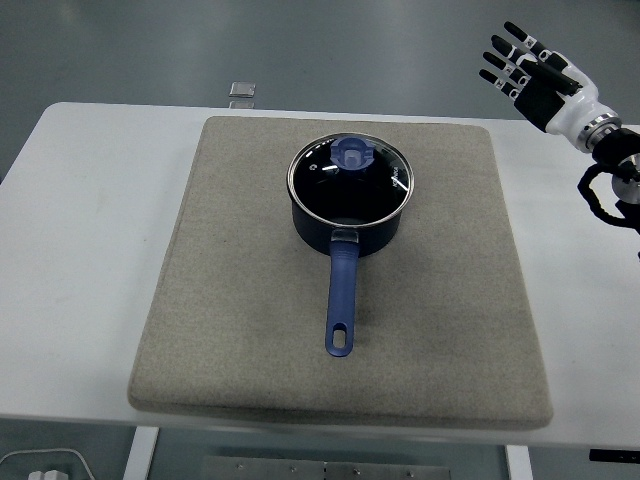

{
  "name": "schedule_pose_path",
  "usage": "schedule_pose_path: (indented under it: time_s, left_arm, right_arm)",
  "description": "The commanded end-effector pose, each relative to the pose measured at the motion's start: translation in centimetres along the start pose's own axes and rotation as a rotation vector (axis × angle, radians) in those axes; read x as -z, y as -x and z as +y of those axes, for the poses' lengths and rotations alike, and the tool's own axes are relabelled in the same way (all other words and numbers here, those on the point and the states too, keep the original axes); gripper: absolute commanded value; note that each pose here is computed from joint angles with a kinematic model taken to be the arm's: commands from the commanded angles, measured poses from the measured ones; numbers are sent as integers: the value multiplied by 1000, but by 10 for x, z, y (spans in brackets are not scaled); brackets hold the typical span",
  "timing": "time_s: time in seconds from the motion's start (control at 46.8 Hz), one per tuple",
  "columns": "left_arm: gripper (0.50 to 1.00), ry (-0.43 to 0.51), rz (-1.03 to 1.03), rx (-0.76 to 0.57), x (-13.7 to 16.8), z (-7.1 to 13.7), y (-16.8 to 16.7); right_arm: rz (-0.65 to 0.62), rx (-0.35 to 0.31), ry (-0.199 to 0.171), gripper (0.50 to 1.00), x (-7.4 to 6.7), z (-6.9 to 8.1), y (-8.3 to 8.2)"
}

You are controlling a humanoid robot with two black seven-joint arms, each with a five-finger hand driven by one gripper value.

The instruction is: Lift the pot lid and place it to the right of the pot.

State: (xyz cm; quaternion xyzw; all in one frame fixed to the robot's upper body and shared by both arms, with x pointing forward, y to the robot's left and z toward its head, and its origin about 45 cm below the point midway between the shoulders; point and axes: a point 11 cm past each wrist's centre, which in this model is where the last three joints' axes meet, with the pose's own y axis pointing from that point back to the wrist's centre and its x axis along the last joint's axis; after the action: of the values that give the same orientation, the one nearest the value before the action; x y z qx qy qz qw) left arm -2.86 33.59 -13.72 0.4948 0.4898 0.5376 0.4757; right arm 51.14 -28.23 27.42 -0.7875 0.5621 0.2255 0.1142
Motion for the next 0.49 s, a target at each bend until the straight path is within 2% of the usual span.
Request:
schedule_pose_path:
  time_s: [0.0, 0.278, 0.47]
  left_arm:
    - [1000, 1, 0, 0, 0, 0, 0]
    - [1000, 1, 0, 2, -1, 0, 1]
    - [1000, 4, -1, 0, -2, 0, 0]
  right_arm:
    - [4, 5, 4, 930, -1, 0, 1]
    - [36, 8, 23, 930, -5, 1, 0]
    - [45, 14, 19, 930, -2, 0, 2]
